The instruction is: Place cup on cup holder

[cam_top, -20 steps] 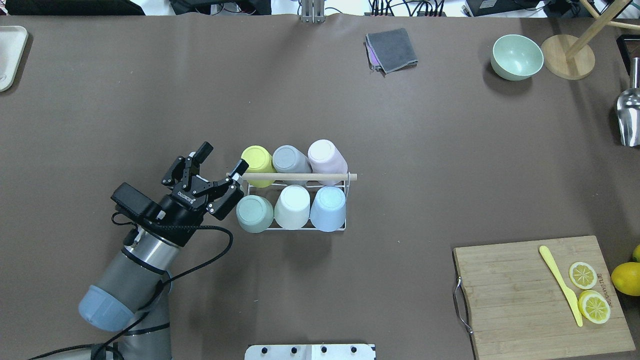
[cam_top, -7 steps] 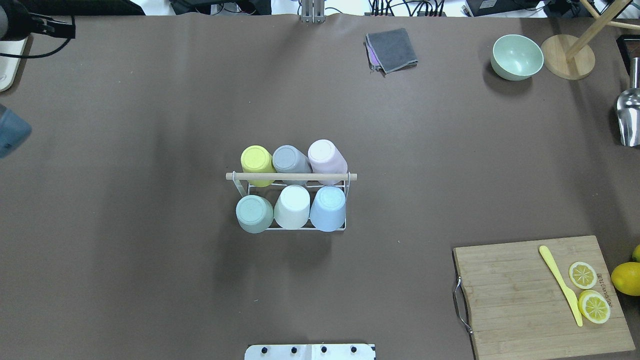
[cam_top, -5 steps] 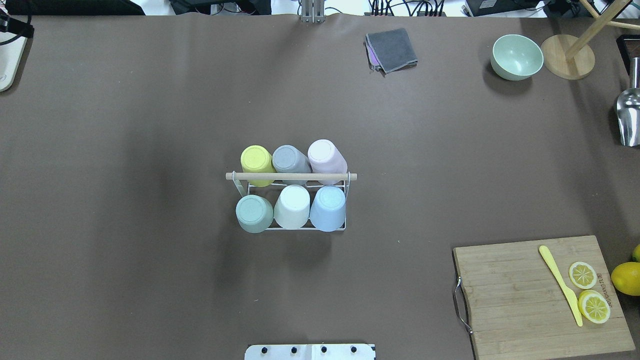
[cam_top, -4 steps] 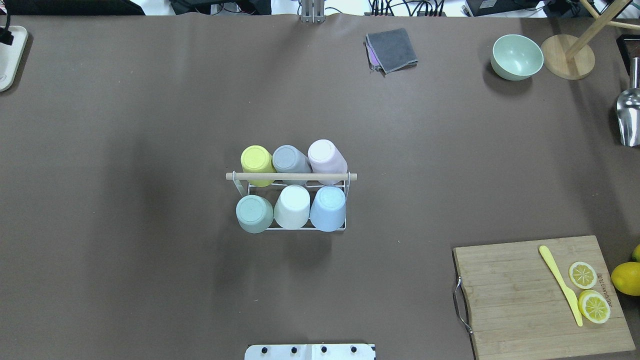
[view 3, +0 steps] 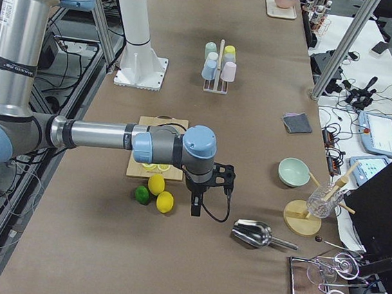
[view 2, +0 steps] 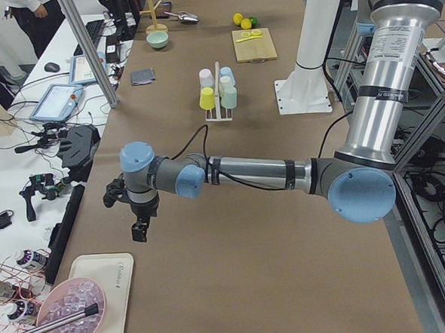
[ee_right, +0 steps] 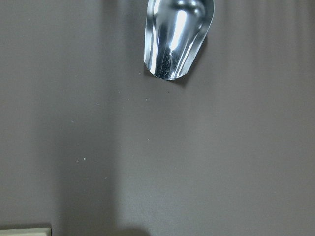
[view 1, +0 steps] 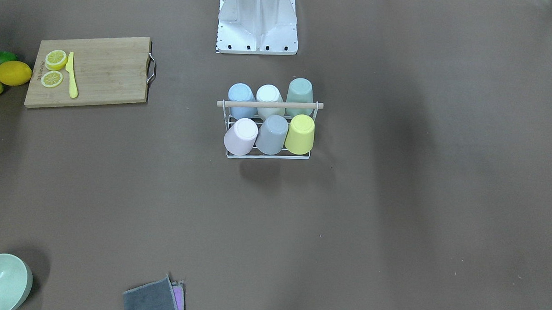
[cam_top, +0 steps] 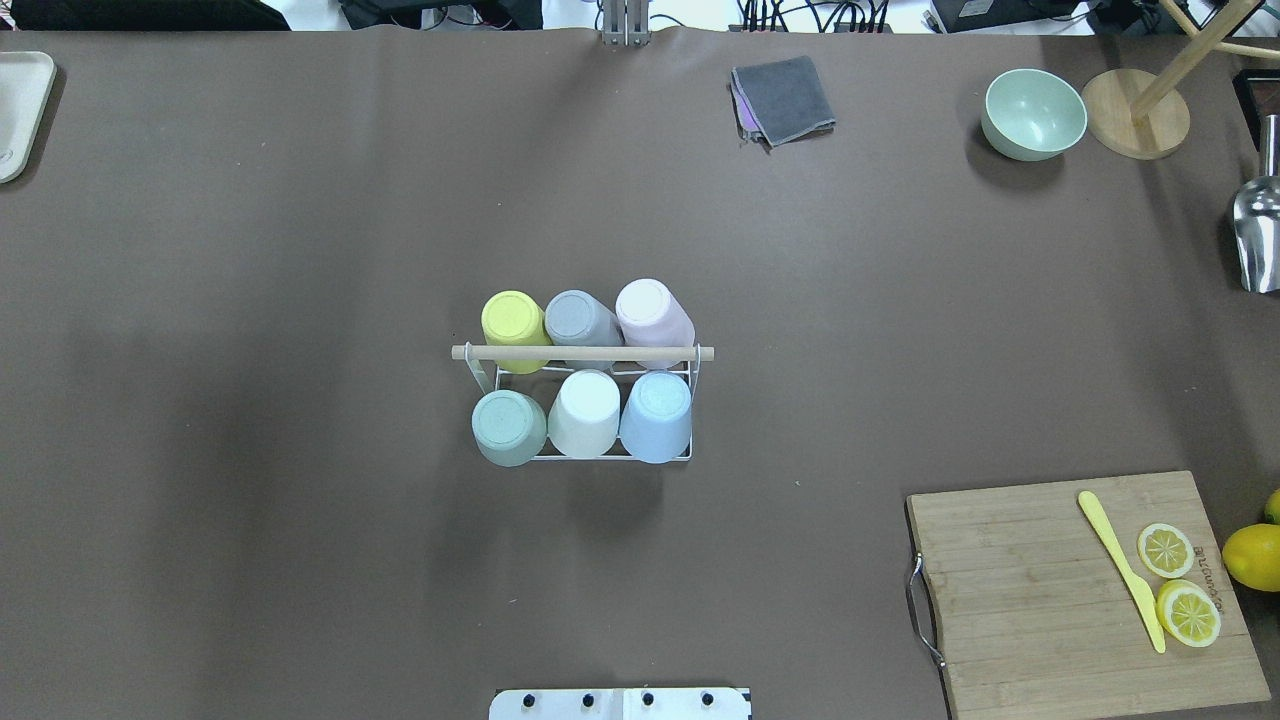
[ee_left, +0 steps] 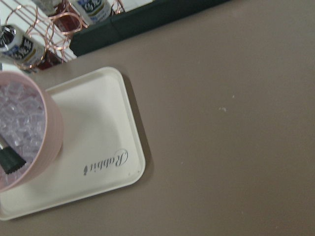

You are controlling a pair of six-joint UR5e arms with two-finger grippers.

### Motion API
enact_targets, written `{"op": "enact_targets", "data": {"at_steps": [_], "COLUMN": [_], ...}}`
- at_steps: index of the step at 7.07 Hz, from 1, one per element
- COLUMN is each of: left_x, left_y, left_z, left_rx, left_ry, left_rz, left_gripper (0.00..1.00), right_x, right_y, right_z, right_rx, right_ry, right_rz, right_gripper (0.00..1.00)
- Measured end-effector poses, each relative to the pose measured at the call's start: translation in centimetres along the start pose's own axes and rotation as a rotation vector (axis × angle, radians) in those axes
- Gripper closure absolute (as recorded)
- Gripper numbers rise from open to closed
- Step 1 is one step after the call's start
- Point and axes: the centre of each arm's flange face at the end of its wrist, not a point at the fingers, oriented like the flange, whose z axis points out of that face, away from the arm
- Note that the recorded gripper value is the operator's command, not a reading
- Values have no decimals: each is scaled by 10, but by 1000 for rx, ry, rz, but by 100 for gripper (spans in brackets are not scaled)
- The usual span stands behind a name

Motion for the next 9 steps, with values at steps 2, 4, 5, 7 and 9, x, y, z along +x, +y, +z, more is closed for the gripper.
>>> {"op": "enact_targets", "data": {"at_steps": [2, 4, 5, 7, 9], "left_x": [-32, -41, -41, -39, -38], "left_y": [21, 30, 35, 36, 37], "left_z": [12, 16, 18, 17, 17], "left_rx": [-60, -70, -72, -61, -52], "left_ry": [-2, 42, 69, 91, 96], "left_rz": [-84, -116, -119, -108, -96], "left_gripper": [3, 3, 3, 3, 3], "right_x": [1, 2, 3, 5, 7], "right_y": [3, 4, 4, 6, 9], "right_z": [2, 3, 3, 2, 2], "right_rx": [-5, -8, -8, -7, -7], "right_ry": [-3, -2, -2, -3, -3], "right_rz": [4, 6, 8, 13, 19], "right_gripper": [1, 2, 2, 2, 2]}}
